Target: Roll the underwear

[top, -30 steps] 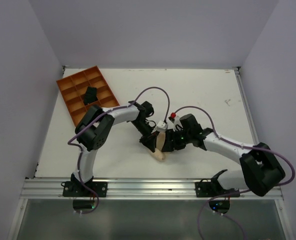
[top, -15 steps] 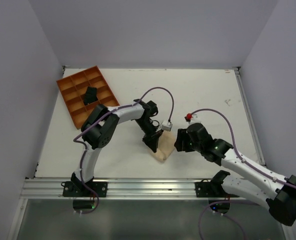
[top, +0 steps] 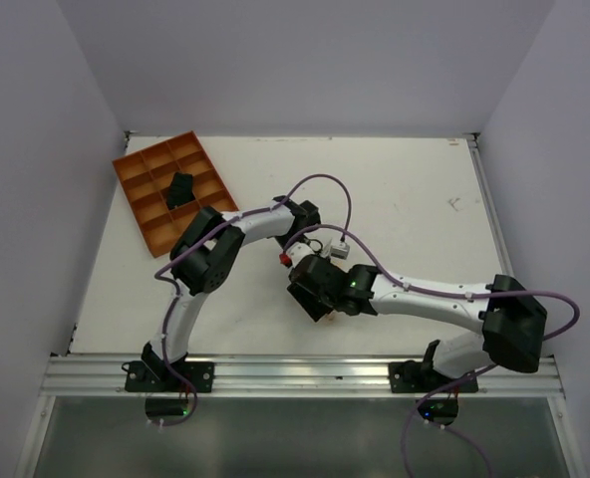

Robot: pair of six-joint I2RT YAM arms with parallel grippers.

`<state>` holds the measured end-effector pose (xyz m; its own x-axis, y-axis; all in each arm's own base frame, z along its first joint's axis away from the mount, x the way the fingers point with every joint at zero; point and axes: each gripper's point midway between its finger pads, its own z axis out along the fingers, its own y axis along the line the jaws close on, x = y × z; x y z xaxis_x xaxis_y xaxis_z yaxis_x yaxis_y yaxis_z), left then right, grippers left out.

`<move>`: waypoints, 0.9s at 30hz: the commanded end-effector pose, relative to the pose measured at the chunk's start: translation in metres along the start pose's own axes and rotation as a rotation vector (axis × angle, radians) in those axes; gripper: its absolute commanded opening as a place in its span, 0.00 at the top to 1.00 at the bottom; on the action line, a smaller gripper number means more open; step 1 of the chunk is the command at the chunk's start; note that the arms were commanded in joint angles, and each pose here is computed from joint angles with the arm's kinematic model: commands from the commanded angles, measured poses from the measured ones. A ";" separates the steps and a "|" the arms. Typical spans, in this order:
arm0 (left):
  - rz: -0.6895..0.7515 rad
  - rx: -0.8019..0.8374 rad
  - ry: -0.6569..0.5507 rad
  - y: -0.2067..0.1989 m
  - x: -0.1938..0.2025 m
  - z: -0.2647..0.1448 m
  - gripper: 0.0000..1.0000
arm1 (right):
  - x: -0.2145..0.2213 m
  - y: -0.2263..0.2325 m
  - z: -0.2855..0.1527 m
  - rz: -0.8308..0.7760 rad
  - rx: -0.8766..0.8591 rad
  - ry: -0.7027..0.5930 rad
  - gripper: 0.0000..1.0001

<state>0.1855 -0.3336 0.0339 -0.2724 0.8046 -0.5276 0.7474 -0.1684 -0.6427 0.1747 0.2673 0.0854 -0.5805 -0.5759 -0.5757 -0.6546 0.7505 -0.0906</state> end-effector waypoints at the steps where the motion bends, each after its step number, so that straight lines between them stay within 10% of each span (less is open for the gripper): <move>1: 0.017 -0.098 0.137 0.037 0.030 0.013 0.95 | -0.004 0.000 0.001 -0.123 -0.004 0.029 0.39; 17: -0.005 -0.106 0.140 0.042 0.032 0.016 0.92 | 0.020 0.011 0.039 -0.217 0.007 0.156 0.48; 27: -0.044 -0.120 0.085 0.034 0.036 0.008 0.81 | 0.038 0.017 0.045 -0.110 -0.011 0.170 0.86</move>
<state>0.1845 -0.3324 0.0313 -0.3216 0.8041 -0.5000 0.7330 -0.1229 -0.6690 0.1675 0.2677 0.0302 -0.5381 -0.7480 -0.3884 -0.7503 0.6351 -0.1836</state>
